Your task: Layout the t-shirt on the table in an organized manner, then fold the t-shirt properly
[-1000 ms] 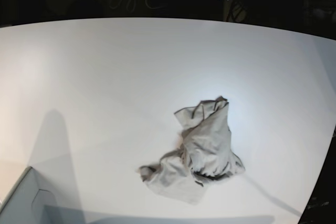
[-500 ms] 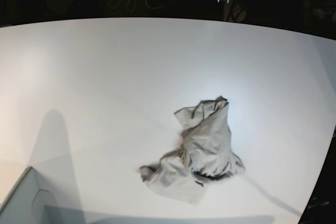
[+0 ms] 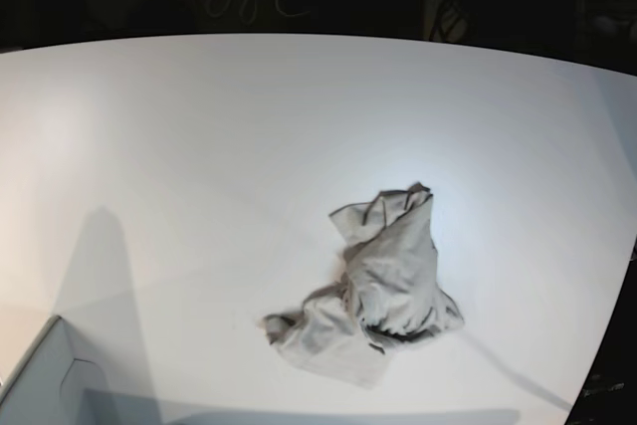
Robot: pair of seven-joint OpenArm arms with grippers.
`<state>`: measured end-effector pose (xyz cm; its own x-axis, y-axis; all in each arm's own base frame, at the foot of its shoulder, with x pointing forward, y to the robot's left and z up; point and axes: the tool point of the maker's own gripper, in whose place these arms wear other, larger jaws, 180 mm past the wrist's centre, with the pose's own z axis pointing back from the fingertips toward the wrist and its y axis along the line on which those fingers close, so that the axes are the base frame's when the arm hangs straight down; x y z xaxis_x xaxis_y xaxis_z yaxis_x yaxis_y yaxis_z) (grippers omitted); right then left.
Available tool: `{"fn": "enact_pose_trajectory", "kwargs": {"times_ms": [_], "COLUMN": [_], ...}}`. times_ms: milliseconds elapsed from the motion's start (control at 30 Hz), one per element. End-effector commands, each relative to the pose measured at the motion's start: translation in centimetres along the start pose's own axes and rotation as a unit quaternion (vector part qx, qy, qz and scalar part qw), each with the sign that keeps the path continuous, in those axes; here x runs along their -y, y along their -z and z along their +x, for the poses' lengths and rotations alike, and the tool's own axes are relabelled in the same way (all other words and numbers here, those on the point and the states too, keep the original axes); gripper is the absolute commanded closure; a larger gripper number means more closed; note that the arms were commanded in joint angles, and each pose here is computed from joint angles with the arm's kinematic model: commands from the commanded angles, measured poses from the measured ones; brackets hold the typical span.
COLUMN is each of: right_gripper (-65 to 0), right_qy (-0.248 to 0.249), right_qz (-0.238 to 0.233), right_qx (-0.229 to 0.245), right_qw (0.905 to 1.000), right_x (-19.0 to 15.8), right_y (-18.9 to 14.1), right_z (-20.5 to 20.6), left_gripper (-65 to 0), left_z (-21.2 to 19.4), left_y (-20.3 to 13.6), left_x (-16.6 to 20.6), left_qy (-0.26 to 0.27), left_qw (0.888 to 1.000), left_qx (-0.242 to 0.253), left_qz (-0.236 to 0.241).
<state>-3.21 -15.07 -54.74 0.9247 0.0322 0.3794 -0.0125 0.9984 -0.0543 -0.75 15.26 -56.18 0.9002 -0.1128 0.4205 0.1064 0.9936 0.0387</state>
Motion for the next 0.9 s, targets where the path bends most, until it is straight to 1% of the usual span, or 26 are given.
{"fn": "enact_pose_trajectory", "kwargs": {"times_ms": [0, 167, 233, 333, 367, 400, 433, 467, 500, 533, 600, 633, 700, 733, 767, 800, 867], "right_gripper": [0.0, 0.0, 0.0, 0.0, 0.0, 0.0, 0.0, 0.0, 0.0, 0.0, 0.0, 0.0, 0.0, 0.0, 0.0, -1.4, -7.1], "right_qy": [-0.012, -0.041, -0.044, -0.041, -0.039, -0.037, -0.036, -0.035, -0.033, -0.025, -0.003, 0.004, 0.014, 0.015, 0.016, 0.018, 0.022], "right_qz": [-0.005, -0.007, -0.006, -0.029, -0.032, -0.034, -0.035, -0.036, -0.036, -0.036, -0.04, -0.04, -0.04, -0.037, -0.035, -0.035, -0.035], "right_qx": [0.006, 0.079, 0.11, 0.167, 0.183, 0.196, 0.22, 0.236, 0.249, 0.251, 0.257, 0.256, 0.242, 0.242, 0.242, 0.239, 0.224], "right_qw": [0.9999, 0.996, 0.9929, 0.9847, 0.9819, 0.9793, 0.9742, 0.9706, 0.9673, 0.9671, 0.9654, 0.966, 0.9693, 0.9696, 0.9696, 0.9701, 0.9736], "right_x": [1.0, 2.4, 2.3, 3.8, 3.8, 3.8, 3.8, 3.8, 3.7, 3.4, 3.1, 3.0, 2.8, 2.6, 2.5, 2.5, 2.5], "right_y": [-1.4, -5.3, -6.6, -8.5, -8.9, -9.2, -9.4, -9.6, -9.7, -9.6, -9.5, -9.4, -8.9, -8.7, -8.5, -8.2, -7.8], "right_z": [-0.2, 4.8, 7.1, 11.4, 12.6, 13.6, 15.4, 16.7, 17.9, 18.6, 20.9, 21.5, 22.4, 23.1, 23.7, 24.1, 24.3], "left_gripper": [0.0, 0.0, 0.0, -0.1, -0.2, -1.1, -3.2, -5.7, -9.5, -13.6, -21.1, -23.2, -24.5, -24.7, -24.7, -24.7, -24.7], "left_z": [-0.2, 5.8, 8.8, 13.9, 15.1, 16.4, 18.1, 19.5, 21.1, 22.3, 24.7, 26.0, 28.1, 29.0, 30.4, 31.4, 32.8], "left_y": [-1.5, -5.3, -6.9, -8.9, -9.4, -9.8, -10.0, -10.0, -10.0, -9.8, -8.9, -8.6, -7.7, -7.2, -6.7, -6.2, -5.1], "left_x": [-0.5, -0.3, -0.2, 0.1, 0.1, 0.2, 0.3, 0.2, 0.2, 0.2, 0.1, 0.0, -0.1, -0.2, -0.3, -0.4, -0.7], "left_qy": [0.006, 0.02, 0.027, 0.029, 0.032, 0.032, 0.03, 0.029, 0.028, 0.027, 0.02, 0.016, 0.006, 0.004, 0.003, 0.004, 0.006], "left_qw": [1.0, 0.995, 0.99, 0.979, 0.975, 0.971, 0.965, 0.961, 0.955, 0.952, 0.95, 0.948, 0.946, 0.945, 0.942, 0.94, 0.939], "left_qx": [0.006, 0.095, 0.136, 0.203, 0.219, 0.237, 0.258, 0.275, 0.294, 0.304, 0.311, 0.318, 0.324, 0.327, 0.336, 0.342, 0.343], "left_qz": [0.004, -0.006, -0.011, -0.016, -0.017, -0.017, -0.017, -0.015, -0.014, -0.013, -0.008, -0.005, -0.001, 0.001, 0.003, 0.003, 0.006]}}
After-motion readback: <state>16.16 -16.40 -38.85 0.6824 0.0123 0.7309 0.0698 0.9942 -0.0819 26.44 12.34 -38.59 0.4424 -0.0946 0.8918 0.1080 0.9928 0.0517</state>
